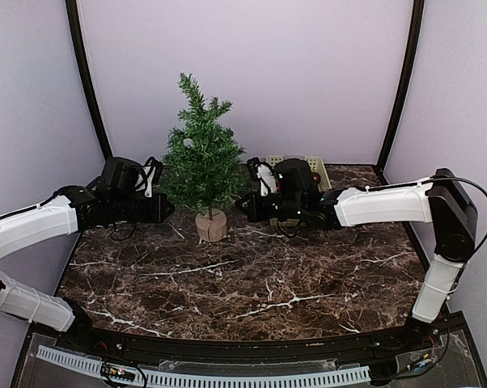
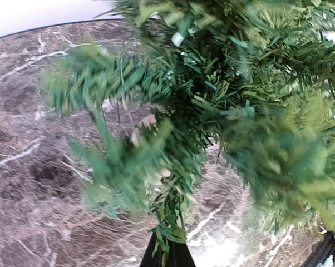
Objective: Decorate the small christmas tree
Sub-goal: Wrap the side of the string light in the gap of the branches.
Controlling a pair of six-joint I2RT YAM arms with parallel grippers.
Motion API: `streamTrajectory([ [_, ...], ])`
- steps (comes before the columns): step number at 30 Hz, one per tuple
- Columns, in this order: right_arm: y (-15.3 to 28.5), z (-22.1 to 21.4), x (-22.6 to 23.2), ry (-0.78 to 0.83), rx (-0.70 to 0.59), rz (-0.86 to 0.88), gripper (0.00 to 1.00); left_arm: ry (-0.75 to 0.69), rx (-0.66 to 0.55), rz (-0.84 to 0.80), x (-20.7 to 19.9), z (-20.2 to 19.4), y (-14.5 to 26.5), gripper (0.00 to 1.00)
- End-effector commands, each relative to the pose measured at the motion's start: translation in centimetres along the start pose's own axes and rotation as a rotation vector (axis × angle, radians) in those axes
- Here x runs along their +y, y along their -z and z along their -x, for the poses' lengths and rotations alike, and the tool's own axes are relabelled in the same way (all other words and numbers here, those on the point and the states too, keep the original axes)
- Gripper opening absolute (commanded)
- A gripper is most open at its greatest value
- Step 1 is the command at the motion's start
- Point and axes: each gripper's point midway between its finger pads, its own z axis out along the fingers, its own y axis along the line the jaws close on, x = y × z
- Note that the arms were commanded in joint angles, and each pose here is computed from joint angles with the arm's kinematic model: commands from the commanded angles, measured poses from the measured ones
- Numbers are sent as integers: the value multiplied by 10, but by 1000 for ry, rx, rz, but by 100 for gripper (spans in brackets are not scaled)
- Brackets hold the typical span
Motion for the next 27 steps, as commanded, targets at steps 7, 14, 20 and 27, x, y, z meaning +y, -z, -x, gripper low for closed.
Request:
streamTrajectory([
  [7,-14,-10,25,-7,-37,133,0,-88,-96,55,28,42,-1,1],
  [14,-17,-12,43,4,-43,170,0,-94,-114,108,35,54,19,46],
  [20,-20,-14,49,12,-45,171,0,-19,-108,87,18,44,60,61],
  [27,-24,-14,54,17,-48,171,0,46,-81,-105,-56,28,69,49],
])
